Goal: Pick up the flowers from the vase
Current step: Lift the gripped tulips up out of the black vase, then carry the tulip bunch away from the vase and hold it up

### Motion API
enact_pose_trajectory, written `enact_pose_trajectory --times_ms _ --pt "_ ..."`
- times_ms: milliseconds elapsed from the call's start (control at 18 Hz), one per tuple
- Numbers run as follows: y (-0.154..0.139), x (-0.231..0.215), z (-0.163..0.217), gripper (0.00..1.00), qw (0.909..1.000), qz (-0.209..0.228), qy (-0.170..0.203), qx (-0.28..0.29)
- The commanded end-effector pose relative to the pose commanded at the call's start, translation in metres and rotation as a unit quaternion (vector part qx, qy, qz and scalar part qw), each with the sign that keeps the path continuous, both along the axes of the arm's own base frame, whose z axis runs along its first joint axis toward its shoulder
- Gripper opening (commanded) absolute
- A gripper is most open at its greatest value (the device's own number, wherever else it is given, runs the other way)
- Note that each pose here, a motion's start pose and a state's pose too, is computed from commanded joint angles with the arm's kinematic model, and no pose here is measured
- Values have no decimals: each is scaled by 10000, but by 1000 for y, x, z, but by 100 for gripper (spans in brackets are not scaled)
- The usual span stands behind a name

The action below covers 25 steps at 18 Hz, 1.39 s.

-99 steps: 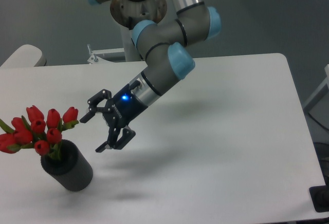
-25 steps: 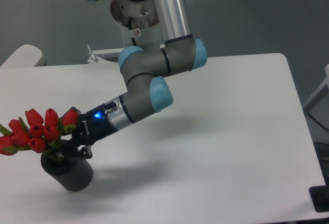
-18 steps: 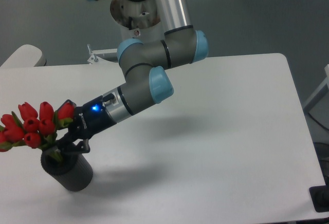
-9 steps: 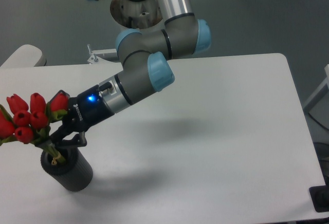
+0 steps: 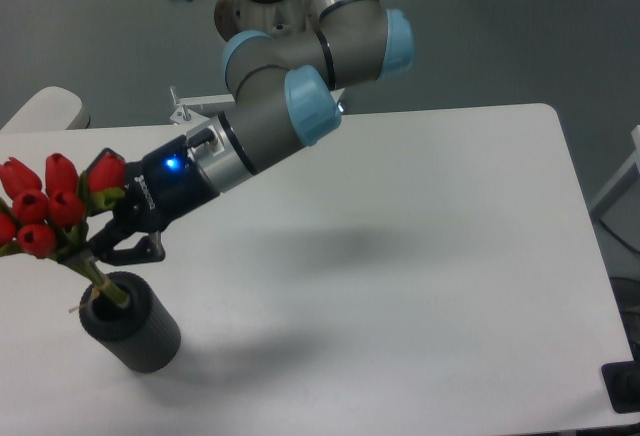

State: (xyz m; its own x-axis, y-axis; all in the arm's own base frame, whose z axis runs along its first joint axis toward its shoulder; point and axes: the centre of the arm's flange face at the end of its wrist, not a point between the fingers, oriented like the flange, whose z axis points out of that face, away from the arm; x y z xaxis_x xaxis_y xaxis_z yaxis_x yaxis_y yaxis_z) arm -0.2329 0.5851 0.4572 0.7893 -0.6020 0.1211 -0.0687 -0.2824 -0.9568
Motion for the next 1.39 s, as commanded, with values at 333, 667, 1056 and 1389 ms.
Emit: enact_pose_trajectory --times_ms 333,667,1056,1389 --pt "5 -4 37 40 9997 141 -167 -61" --pt "-4 -33 59 37 9986 453 -254 -83" --pt "-46 -118 49 33 9925 1184 -294 -118" --pt "-100 -222 7 34 9797 1965 -331 -237"
